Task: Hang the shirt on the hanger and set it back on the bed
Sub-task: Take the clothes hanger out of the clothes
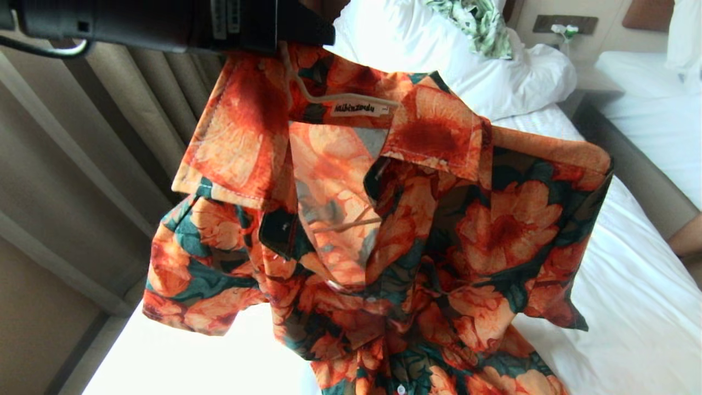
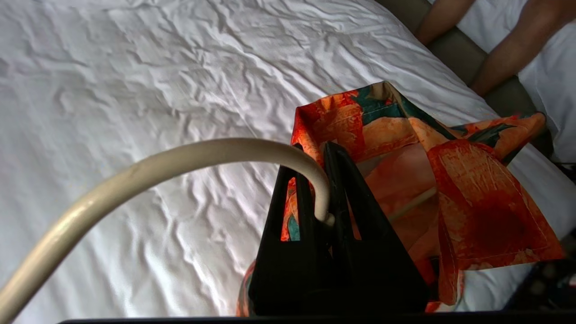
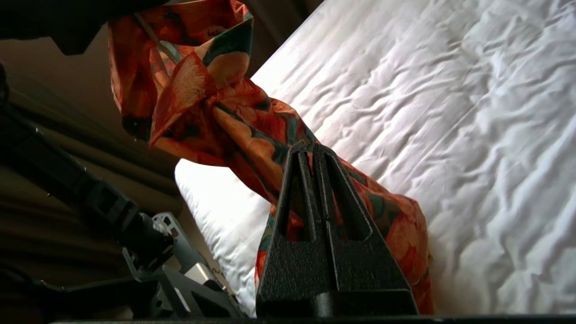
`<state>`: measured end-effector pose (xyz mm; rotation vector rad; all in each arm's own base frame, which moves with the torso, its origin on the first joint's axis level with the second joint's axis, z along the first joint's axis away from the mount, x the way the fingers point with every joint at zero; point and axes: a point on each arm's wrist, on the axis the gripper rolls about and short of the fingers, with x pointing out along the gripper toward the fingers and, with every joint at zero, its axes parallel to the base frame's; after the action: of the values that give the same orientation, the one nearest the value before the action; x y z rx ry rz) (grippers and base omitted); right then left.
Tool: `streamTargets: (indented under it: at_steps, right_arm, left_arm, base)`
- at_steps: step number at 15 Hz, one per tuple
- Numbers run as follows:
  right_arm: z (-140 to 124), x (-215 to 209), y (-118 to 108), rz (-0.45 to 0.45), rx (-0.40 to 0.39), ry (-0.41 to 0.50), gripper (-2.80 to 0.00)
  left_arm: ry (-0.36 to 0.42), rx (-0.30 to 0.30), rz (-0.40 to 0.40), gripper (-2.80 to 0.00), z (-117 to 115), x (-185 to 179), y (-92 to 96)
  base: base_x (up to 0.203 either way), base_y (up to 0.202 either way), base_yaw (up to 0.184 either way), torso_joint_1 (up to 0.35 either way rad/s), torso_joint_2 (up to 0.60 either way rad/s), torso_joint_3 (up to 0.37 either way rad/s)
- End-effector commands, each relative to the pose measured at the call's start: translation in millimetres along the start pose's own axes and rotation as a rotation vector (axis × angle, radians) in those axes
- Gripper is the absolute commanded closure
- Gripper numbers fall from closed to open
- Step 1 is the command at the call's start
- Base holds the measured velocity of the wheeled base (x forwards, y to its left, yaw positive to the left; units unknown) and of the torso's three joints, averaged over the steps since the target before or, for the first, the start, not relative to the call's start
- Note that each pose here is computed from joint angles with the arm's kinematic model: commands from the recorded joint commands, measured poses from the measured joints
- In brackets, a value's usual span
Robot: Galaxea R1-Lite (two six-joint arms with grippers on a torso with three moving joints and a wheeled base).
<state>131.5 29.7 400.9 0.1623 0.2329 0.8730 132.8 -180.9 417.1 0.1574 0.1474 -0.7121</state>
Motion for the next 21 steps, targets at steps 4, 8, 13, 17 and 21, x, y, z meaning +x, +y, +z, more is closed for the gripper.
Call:
streamTargets:
  at_steps: [4, 8, 13, 17, 21]
  right_arm:
    - [-4.2, 35.0, -14.8, 0.082, -0.115, 0.213, -2.80]
    - [-4.5, 35.5, -13.6, 0.074, -0.248, 0.230, -2.80]
    - [-8.3, 35.7, -6.7, 0.185, -0.367, 0.218, -2.80]
    - [-24.9, 55.3, -8.5, 0.275, -0.410, 0.279, -2.80]
    - [-26.7, 88.7, -14.0, 0.346, -0.443, 0.270, -2.80]
  left_arm:
    - [0.052, -0.016, -0.040, 0.00, -6.6, 11.5, -12.1]
    - [0.082, -0.006, -0.067, 0.00, -11.6, 23.2, -22.9]
    - [0.104, -0.008, -0.091, 0.00, -15.7, 33.6, -33.4]
    - [0.074, -0.013, -0.099, 0.00, -12.1, 31.5, -35.8]
    - [0.074, -0.021, -0.107, 0.00, -12.1, 30.4, -37.5]
  base:
    - [0.000, 0.000, 0.000, 0.000, 0.00, 0.000]
    - [0.000, 0.000, 0.000, 0.000, 0.00, 0.000]
    - [0.000, 0.000, 0.000, 0.000, 0.00, 0.000]
    - [0.000, 0.000, 0.000, 0.000, 0.00, 0.000]
    - [0.000, 0.000, 0.000, 0.000, 0.00, 0.000]
